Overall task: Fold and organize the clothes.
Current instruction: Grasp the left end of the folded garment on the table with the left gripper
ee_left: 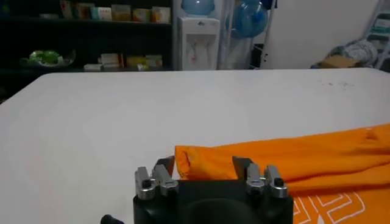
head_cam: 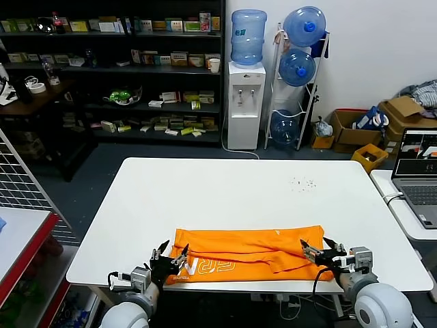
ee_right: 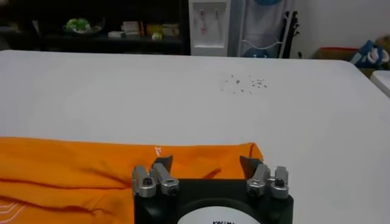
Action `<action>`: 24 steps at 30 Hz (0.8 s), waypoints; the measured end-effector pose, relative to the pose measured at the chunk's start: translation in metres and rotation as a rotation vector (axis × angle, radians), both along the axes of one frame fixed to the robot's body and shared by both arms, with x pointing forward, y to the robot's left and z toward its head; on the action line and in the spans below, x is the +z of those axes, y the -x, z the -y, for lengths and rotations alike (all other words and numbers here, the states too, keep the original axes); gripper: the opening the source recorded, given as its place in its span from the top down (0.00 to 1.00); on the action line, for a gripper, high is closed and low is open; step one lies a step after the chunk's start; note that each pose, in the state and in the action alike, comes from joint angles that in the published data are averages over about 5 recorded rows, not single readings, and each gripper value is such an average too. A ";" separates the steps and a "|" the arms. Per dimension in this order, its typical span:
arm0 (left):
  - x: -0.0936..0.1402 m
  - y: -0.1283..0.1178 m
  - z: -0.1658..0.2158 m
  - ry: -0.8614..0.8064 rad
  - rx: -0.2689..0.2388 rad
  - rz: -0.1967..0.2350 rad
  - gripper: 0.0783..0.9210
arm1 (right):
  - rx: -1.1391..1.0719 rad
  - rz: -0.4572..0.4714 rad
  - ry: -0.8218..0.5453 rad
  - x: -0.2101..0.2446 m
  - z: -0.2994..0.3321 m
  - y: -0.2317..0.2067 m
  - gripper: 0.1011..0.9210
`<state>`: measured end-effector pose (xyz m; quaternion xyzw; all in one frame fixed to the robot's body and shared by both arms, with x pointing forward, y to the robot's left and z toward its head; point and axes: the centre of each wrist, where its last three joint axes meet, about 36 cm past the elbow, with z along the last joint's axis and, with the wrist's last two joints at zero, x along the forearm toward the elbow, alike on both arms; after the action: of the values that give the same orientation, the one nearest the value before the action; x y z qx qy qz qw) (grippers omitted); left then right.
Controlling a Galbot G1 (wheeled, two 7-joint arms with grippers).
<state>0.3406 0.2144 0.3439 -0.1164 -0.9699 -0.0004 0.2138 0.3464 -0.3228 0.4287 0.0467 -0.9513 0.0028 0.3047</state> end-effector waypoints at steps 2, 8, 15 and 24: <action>-0.004 -0.001 0.001 0.006 0.007 0.002 0.16 | -0.003 0.000 -0.002 -0.001 0.000 0.002 0.13; -0.018 -0.004 0.004 0.022 0.030 0.000 0.12 | -0.010 -0.004 -0.005 -0.004 0.000 0.006 0.12; -0.032 -0.003 0.008 0.025 0.043 -0.019 0.17 | -0.015 -0.007 -0.006 -0.006 0.001 0.009 0.12; -0.038 -0.006 0.009 0.017 0.057 -0.025 0.47 | -0.020 -0.014 -0.008 -0.011 0.001 0.013 0.12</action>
<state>0.3465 0.2052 0.3055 -0.0904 -0.9700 0.0154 0.2250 0.3336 -0.3240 0.4176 0.0385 -0.9496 -0.0044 0.3110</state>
